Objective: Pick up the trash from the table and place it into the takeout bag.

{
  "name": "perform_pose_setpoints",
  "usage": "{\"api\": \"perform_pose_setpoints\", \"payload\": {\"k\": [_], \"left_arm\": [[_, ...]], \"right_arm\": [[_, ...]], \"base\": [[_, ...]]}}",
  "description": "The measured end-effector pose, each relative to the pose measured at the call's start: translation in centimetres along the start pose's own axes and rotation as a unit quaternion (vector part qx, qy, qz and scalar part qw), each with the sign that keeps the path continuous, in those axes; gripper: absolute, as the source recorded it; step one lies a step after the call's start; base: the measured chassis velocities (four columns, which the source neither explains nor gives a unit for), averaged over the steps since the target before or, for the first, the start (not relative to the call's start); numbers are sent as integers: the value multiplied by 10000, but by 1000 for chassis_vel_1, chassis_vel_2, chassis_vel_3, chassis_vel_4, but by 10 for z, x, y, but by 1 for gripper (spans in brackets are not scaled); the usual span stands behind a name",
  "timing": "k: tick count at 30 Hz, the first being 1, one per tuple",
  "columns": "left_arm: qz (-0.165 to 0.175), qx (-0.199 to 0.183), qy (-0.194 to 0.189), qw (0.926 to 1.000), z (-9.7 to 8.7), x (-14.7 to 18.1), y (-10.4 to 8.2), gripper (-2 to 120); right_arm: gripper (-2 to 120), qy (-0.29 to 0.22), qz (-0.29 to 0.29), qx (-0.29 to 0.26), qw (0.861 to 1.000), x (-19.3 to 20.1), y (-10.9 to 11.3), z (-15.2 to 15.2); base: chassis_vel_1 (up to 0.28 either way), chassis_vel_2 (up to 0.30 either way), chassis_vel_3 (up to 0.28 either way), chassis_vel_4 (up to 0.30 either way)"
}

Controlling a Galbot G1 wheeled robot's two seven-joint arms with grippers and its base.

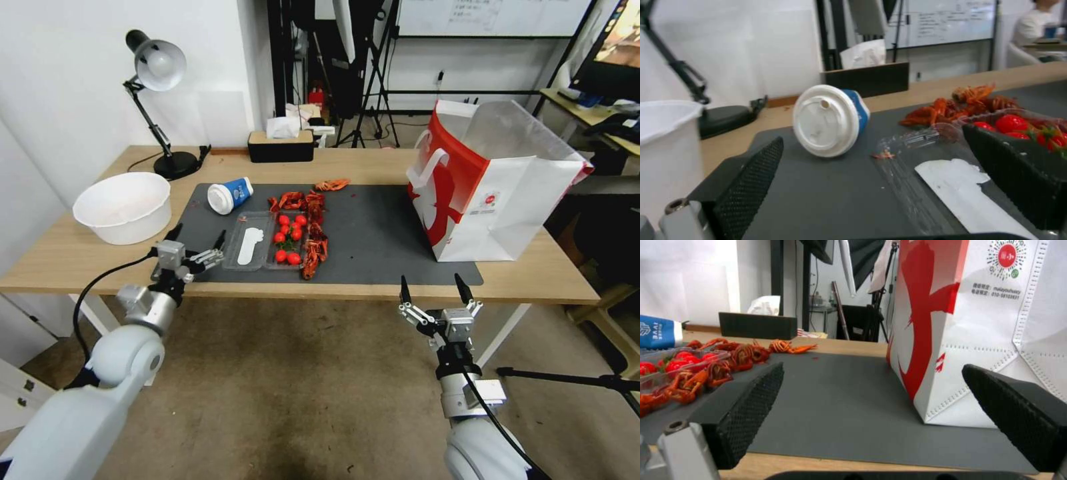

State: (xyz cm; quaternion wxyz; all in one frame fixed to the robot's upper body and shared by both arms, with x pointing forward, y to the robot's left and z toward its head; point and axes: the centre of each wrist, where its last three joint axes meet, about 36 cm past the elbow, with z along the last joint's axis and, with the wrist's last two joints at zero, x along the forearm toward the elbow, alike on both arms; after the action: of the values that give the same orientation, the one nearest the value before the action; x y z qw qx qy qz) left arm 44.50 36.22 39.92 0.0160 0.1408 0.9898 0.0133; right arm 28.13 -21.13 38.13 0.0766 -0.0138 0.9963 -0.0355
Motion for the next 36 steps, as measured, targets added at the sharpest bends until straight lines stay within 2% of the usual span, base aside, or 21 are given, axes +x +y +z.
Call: {"api": "perform_pose_setpoints", "payload": {"k": [4, 9, 23, 28, 36], "left_arm": [[242, -10, 15, 9997, -1, -16, 22, 100], [330, -20, -23, 9995, -5, -29, 32, 100], [502, -28, -90, 9987, -15, -62, 46, 100], [645, 17, 32, 9979, -7, -87, 50, 100], [682, -43, 184, 9975, -1, -111, 54, 100]], "right_arm": [[100, 4, 9, 14, 10000, 0, -1, 0], [100, 13, 15, 23, 10000, -1, -1, 1], [100, 18, 23, 43, 10000, -3, -2, 3], [100, 11, 43, 78, 10000, -4, -5, 3], [100, 28, 69, 93, 9999, -4, -7, 4]], "base": [[0, 0, 0, 0], [0, 0, 0, 0], [0, 0, 0, 0], [0, 0, 0, 0], [0, 0, 0, 0]]}}
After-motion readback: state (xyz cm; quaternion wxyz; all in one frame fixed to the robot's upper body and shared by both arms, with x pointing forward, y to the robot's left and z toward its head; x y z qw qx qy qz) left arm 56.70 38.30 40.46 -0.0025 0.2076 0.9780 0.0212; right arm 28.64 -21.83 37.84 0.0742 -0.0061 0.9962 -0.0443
